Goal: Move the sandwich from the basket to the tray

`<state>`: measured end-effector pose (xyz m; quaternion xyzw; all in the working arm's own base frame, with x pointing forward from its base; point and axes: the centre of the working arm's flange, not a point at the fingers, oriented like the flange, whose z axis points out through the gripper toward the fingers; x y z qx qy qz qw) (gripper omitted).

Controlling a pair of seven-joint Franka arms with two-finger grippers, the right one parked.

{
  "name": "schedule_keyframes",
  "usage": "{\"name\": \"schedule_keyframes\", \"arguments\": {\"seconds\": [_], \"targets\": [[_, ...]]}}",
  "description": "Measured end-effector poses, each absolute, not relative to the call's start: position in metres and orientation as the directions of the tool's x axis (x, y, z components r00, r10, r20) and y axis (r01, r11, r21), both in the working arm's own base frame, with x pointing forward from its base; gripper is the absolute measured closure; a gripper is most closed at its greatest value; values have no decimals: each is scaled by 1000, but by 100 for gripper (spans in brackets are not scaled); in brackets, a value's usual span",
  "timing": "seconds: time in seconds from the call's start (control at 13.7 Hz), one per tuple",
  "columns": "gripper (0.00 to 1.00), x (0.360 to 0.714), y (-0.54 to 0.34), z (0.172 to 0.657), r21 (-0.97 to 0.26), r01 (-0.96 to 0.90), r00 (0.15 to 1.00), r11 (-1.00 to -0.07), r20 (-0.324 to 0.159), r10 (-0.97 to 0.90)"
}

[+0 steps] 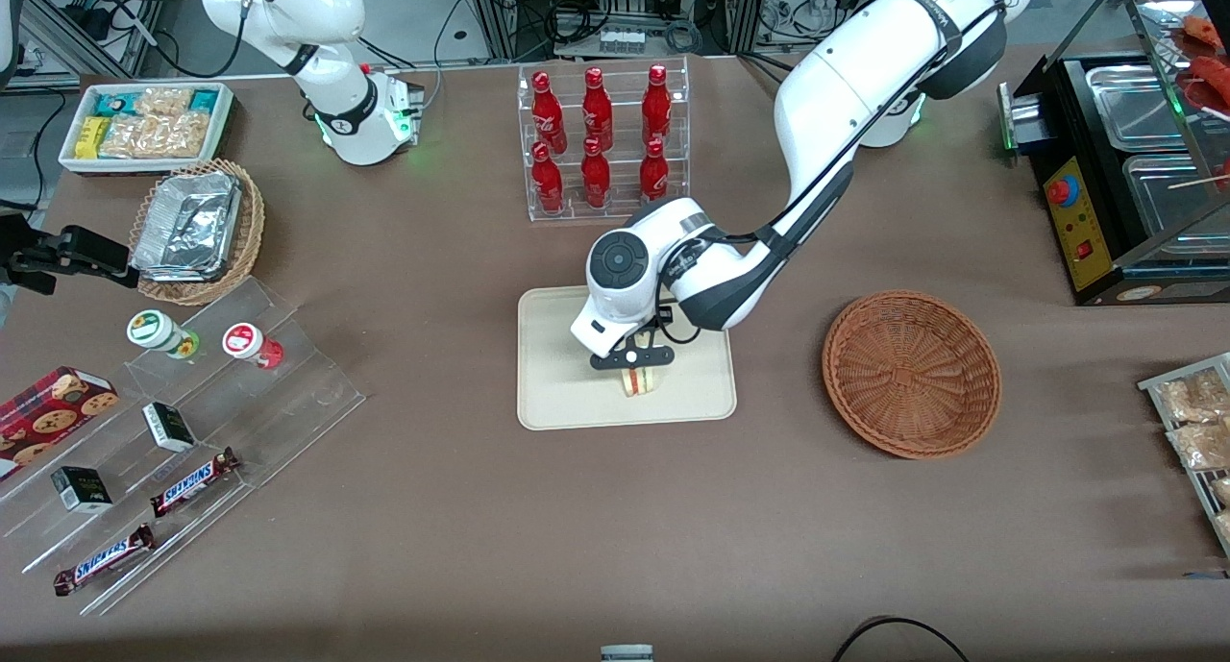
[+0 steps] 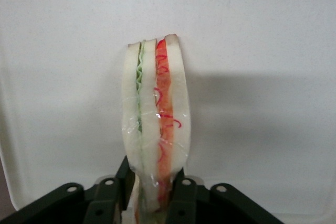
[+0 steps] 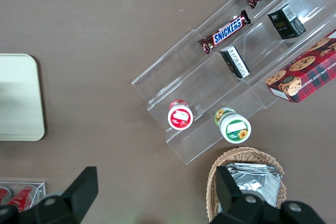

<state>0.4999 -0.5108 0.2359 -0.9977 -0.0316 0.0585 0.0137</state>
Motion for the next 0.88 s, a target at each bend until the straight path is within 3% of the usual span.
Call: {"name": "schedule_keyframes", "arguments": {"seconds": [0.44,0.88], "targets": [[0,502,-512,239,-26,63,992,-998,-107,66],[0,512,-509,295,-55,91,992,-994,-81,95]]}}
